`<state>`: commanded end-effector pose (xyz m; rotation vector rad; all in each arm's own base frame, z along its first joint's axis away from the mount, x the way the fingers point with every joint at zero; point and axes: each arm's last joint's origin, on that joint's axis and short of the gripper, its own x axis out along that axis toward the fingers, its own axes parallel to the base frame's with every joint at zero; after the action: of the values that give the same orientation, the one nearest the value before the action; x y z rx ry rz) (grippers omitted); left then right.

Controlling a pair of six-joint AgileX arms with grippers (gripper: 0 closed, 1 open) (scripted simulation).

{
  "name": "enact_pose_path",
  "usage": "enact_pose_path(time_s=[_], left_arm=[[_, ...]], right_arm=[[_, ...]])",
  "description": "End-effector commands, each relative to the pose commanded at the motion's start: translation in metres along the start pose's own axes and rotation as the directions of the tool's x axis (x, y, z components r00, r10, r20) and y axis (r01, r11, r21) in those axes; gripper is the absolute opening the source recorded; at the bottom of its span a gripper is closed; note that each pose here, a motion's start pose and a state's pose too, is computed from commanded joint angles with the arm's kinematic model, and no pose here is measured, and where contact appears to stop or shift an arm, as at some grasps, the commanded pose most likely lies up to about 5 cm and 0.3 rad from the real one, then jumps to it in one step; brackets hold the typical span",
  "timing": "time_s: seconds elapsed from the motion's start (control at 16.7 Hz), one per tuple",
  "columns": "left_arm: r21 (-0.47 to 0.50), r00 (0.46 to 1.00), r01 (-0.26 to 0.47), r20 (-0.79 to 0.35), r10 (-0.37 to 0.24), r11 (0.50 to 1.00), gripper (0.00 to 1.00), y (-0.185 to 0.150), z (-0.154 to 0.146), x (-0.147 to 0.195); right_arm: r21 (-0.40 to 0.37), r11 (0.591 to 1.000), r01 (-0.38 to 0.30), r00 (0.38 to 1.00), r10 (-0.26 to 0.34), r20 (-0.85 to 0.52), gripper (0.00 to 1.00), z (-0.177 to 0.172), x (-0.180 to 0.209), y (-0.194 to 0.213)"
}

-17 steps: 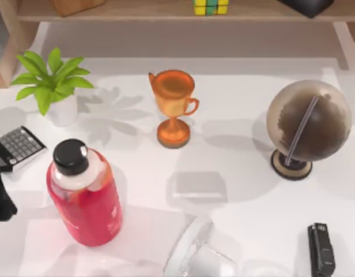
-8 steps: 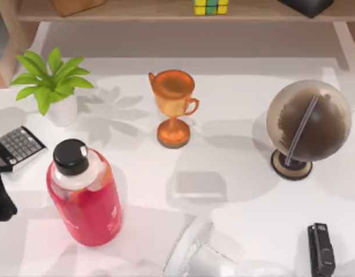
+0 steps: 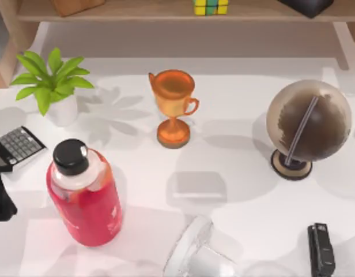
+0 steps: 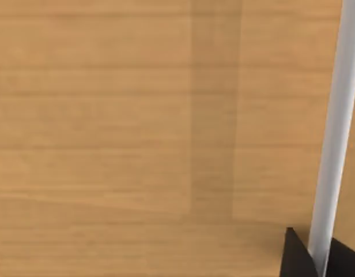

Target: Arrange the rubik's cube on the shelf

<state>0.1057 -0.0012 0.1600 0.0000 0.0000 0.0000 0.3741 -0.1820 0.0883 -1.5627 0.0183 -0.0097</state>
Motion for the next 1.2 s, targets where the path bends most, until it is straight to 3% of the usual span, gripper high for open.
enact_pose_path(time_s=[0.3, 0.48, 0.6, 0.9, 1.2], left_arm=[[0.0, 1.0, 0.0, 0.0, 0.0, 1.0, 1.0, 0.0, 0.0, 0.0], [0.0, 1.0, 0.0, 0.0, 0.0, 1.0, 1.0, 0.0, 0.0, 0.0], [0.0, 1.0, 0.0, 0.0, 0.0, 1.0, 1.0, 0.0, 0.0, 0.0], [0.0, 1.0, 0.0, 0.0, 0.0, 1.0, 1.0, 0.0, 0.0, 0.0], [0.0, 1.0, 0.0, 0.0, 0.0, 1.0, 1.0, 0.0, 0.0, 0.0]], right_arm=[[0.01, 1.0, -0.021, 1.0, 0.021, -0.005, 0.0, -0.001, 0.015, 0.006], [-0.007, 1.0, 0.016, 1.0, -0.016, -0.005, 0.0, -0.005, 0.042, -0.005], [-0.004, 1.0, 0.01, 1.0, -0.01, -0.005, 0.0, -0.004, 0.056, -0.004], [0.004, 1.0, -0.003, 1.0, 0.003, -0.005, 0.0, -0.001, 0.061, 0.0], [0.004, 1.0, -0.003, 1.0, 0.003, -0.005, 0.38, -0.001, 0.061, 0.0]])
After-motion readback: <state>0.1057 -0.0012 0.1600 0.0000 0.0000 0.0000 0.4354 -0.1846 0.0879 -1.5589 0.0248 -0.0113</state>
